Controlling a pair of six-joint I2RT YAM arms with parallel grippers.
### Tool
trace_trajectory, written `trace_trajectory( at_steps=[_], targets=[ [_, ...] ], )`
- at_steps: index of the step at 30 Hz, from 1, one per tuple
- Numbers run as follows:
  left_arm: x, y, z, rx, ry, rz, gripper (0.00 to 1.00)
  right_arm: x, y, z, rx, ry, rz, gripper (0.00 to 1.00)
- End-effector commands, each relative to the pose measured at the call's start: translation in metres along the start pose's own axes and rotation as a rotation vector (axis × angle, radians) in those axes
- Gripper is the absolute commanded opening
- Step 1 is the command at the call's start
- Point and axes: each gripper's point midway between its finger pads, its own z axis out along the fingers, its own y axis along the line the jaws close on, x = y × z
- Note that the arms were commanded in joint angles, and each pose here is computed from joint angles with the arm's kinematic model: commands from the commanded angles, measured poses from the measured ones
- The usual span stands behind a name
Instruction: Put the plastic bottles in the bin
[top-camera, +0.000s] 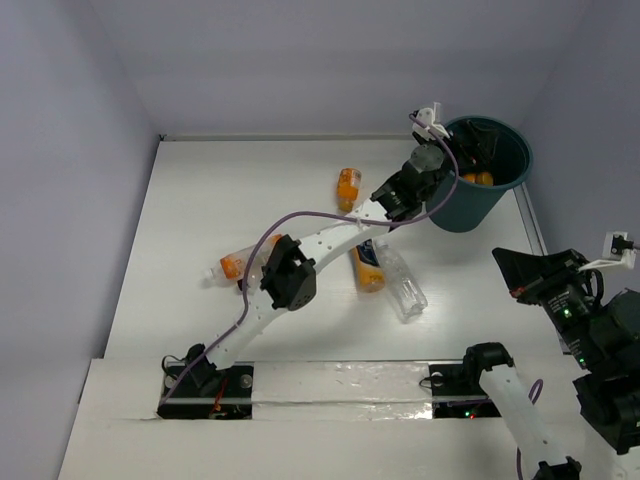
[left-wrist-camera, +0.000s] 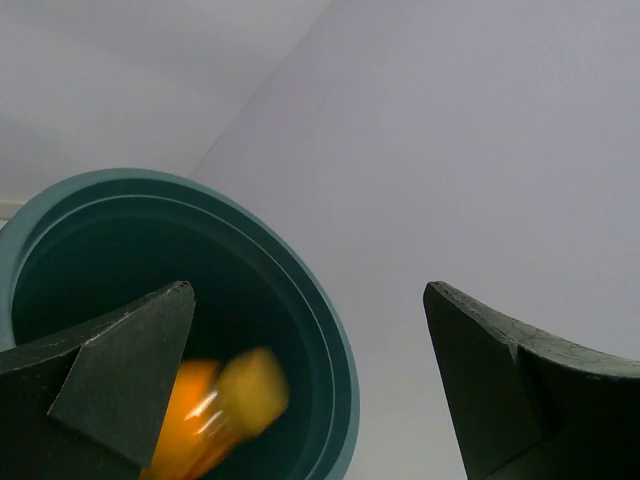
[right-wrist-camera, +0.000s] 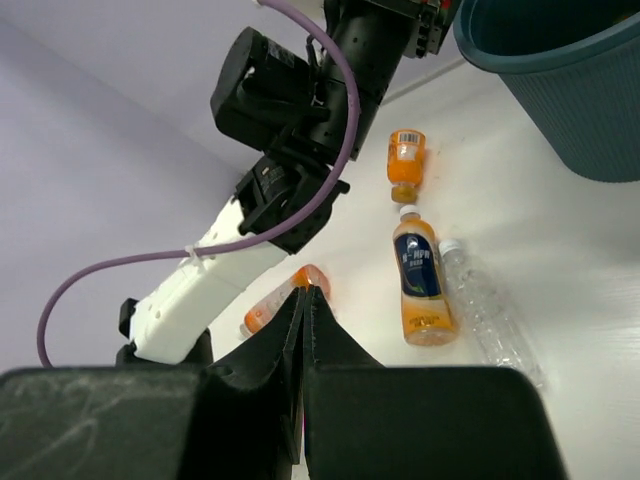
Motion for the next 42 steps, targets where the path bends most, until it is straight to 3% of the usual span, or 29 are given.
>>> trace_trajectory(
  at_steps=[1, 5, 6, 8, 9, 10, 12, 13, 14, 15, 16, 17, 18, 20, 22, 23, 24, 26, 28, 29, 32, 38, 42],
  targets=[
    [-0.083, -0.069, -0.013, 0.148, -0.096, 0.011, 0.99, 0.006, 0.0, 0.005, -0.017, 0.043, -0.042, 0.0],
    [-0.113, -0.085, -0.029, 0.129, -0.078, 0.109, 0.99, 0.003, 0.002, 0.009, -0.024, 0.03, -0.053, 0.0],
    [-0.14, -0.099, -0.04, 0.129, -0.102, 0.115, 0.99, 0.001, 0.0, 0.011, -0.015, 0.024, -0.06, 0.0],
    [-0.135, -0.084, -0.052, 0.059, -0.039, 0.176, 0.99, 0.0, -0.005, 0.016, 0.001, 0.015, -0.082, 0.0],
    [-0.163, -0.098, -0.069, 0.057, -0.054, 0.177, 0.99, 0.008, -0.013, 0.024, 0.022, 0.043, -0.085, 0.0],
    [-0.138, -0.068, -0.077, -0.022, 0.032, 0.222, 0.99, 0.014, -0.018, 0.031, 0.033, 0.066, -0.089, 0.0],
    [-0.161, -0.069, -0.109, -0.059, 0.05, 0.229, 0.91, 0.042, -0.04, 0.053, 0.073, 0.15, -0.086, 0.0],
    [-0.124, -0.029, -0.125, -0.14, 0.16, 0.269, 0.84, 0.055, -0.052, 0.065, 0.103, 0.194, -0.083, 0.0],
    [-0.147, -0.04, -0.148, -0.135, 0.142, 0.229, 0.61, 0.063, -0.058, 0.075, 0.101, 0.213, -0.082, 0.0],
    [-0.138, -0.022, -0.165, -0.185, 0.187, 0.23, 0.47, 0.073, -0.066, 0.082, 0.11, 0.24, -0.079, 0.0],
    [-0.102, 0.023, -0.19, -0.286, 0.294, 0.258, 0.34, 0.093, -0.083, 0.091, 0.145, 0.292, -0.071, 0.0],
    [-0.097, 0.033, -0.207, -0.326, 0.315, 0.212, 0.16, 0.1, -0.089, 0.101, 0.154, 0.31, -0.065, 0.01],
    [-0.102, 0.034, -0.228, -0.333, 0.327, 0.184, 0.12, 0.105, -0.094, 0.106, 0.164, 0.324, -0.064, 0.03],
    [-0.077, 0.081, -0.272, -0.437, 0.423, 0.167, 0.07, 0.12, -0.111, 0.12, 0.204, 0.368, -0.071, 0.13],
    [-0.044, 0.119, -0.31, -0.52, 0.523, 0.115, 0.07, 0.133, -0.119, 0.13, 0.215, 0.414, -0.082, 0.27],
    [-0.037, 0.125, -0.32, -0.53, 0.548, 0.099, 0.1, 0.147, -0.13, 0.138, 0.243, 0.476, -0.091, 0.39],
    [-0.035, 0.126, -0.329, -0.528, 0.559, 0.085, 0.13, 0.154, -0.136, 0.142, 0.258, 0.51, -0.095, 0.43],
    [-0.025, 0.137, -0.343, -0.54, 0.592, 0.064, 0.29, 0.169, -0.147, 0.15, 0.266, 0.577, -0.134, 0.59],
    [-0.024, 0.14, -0.347, -0.541, 0.6, 0.048, 0.4, 0.185, -0.16, 0.16, 0.307, 0.651, -0.159, 0.68],
    [-0.026, 0.142, -0.346, -0.542, 0.597, 0.044, 0.53, 0.185, -0.166, 0.165, 0.327, 0.647, -0.18, 0.76],
    [-0.026, 0.156, -0.346, -0.56, 0.621, 0.049, 0.67, 0.194, -0.165, 0.181, 0.319, 0.683, -0.19, 0.88],
    [-0.025, 0.18, -0.338, -0.566, 0.653, 0.053, 0.89, 0.239, -0.157, 0.206, 0.327, 0.795, -0.229, 0.93],
    [-0.016, 0.207, -0.33, -0.604, 0.714, 0.1, 0.92, 0.263, -0.157, 0.223, 0.363, 0.815, -0.255, 0.93]
  ],
)
